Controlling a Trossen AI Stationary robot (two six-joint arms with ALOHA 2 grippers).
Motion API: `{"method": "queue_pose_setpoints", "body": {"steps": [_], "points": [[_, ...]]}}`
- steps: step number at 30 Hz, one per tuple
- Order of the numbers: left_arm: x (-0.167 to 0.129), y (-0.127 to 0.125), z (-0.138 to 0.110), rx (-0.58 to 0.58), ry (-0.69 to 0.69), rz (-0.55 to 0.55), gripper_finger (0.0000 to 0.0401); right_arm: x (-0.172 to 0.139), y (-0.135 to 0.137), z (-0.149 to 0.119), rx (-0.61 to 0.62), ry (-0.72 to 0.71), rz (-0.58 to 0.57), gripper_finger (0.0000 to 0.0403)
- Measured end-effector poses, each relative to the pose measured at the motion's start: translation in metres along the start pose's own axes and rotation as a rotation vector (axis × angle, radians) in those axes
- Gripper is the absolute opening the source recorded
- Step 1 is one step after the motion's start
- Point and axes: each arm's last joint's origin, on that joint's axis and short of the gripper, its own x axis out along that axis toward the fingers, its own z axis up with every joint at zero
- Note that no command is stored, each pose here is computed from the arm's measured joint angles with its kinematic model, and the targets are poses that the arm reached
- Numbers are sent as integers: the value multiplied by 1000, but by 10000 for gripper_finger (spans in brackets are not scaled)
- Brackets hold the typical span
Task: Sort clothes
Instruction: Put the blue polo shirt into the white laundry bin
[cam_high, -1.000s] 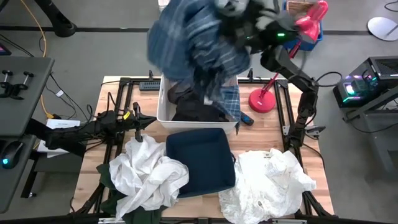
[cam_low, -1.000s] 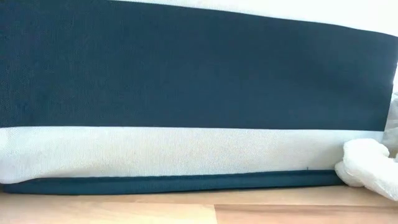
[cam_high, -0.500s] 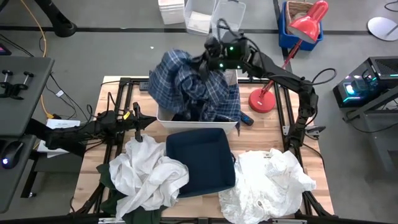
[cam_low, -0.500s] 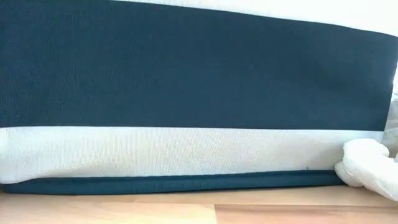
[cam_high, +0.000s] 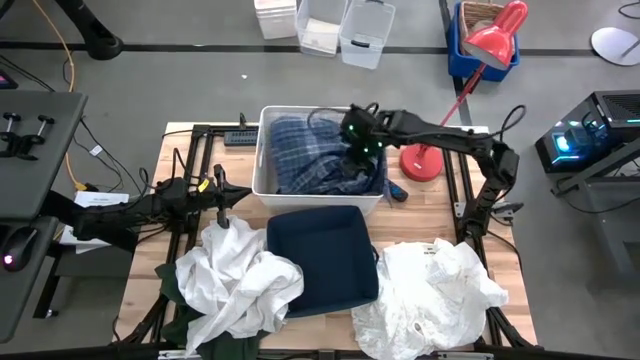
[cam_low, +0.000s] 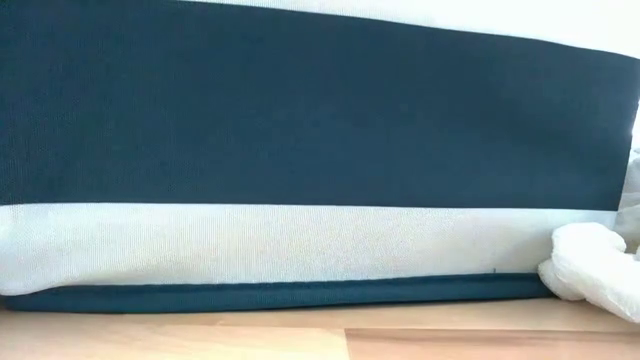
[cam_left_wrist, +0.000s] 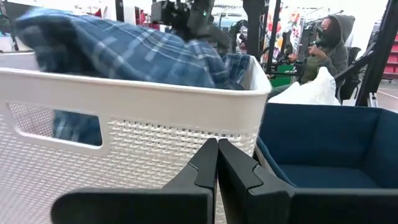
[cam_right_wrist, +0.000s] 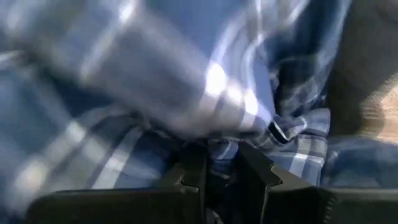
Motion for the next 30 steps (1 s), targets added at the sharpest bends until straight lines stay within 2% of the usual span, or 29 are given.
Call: {"method": "queue_pose_setpoints", "body": {"steps": [2,8,9,11,13,14,16,23,28,30], "points": [[0,0,0,0,0,0,0,9,0,-4,56,-26,56,44],[0,0,0,0,0,0,0,14,15,-7,47,-67,-33,44],[0,0,0,0,0,0,0,9,21,-2,59,-77,-1,43],[0,0,0,0,0,0,0,3,34,4,-18,-81,30,43],[0,0,0,0,-1,0,0,-12,46,17,-92,-166,101,43],[0,0,0,0,0,0,0,-23,49,25,-111,-219,131,43],[0,0,0,0,0,0,0,-27,49,32,-119,-238,148,43],[0,0,0,0,-1,0,0,22,55,32,-93,-77,209,43],[0,0,0,0,-1,0,0,87,48,13,-40,169,124,43],[0,0,0,0,-1,0,0,100,48,8,-31,224,105,46]]}}
